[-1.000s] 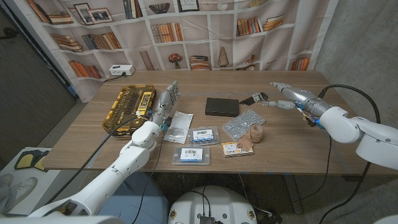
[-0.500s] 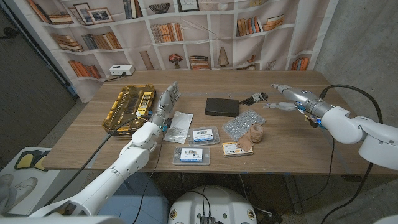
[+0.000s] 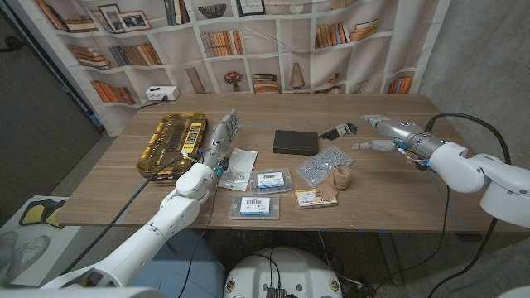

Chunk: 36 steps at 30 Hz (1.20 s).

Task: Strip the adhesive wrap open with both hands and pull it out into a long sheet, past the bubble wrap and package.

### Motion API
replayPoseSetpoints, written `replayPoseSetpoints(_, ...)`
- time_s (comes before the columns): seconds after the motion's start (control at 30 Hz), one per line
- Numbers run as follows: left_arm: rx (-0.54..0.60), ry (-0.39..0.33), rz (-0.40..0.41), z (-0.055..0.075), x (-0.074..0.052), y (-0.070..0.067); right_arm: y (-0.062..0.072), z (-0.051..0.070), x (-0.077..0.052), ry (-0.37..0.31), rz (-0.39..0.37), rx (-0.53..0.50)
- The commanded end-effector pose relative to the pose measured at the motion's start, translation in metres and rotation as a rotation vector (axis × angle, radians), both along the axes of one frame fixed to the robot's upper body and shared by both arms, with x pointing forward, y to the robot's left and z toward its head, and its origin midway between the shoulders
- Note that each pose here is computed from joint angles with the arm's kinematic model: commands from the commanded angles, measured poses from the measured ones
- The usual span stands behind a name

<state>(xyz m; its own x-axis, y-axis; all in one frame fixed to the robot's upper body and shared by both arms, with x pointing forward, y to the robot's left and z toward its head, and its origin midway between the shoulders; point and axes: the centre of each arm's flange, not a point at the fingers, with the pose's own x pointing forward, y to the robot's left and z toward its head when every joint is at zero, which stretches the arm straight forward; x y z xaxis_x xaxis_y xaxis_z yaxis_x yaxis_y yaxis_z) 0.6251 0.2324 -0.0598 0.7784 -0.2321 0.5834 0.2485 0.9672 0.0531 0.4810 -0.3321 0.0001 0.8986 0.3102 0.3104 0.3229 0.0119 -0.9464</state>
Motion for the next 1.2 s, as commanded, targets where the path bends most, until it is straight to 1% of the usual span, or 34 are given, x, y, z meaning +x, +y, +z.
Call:
replayPoseSetpoints(0.03, -0.011, -0.001, -0.005, -0.006, 0.001, -0.004, 0.005, -0.004, -0.003, 0.017, -0.019, -0.054)
replayPoseSetpoints(0.63, -0.013, -0.001, -0.003, -0.008, -0.001, -0.005, 0.008, -0.009, -0.002, 0.049, -0.028, -0.085)
replayPoseSetpoints(0.93, -0.007, 0.004, -0.008, -0.007, -0.001, -0.009, 0.01, -0.01, -0.001, 0.07, -0.032, -0.104)
replayPoseSetpoints(1.2, -0.005, 0.007, -0.008, -0.007, 0.0, -0.012, 0.015, -0.009, -0.003, 0.078, -0.033, -0.124)
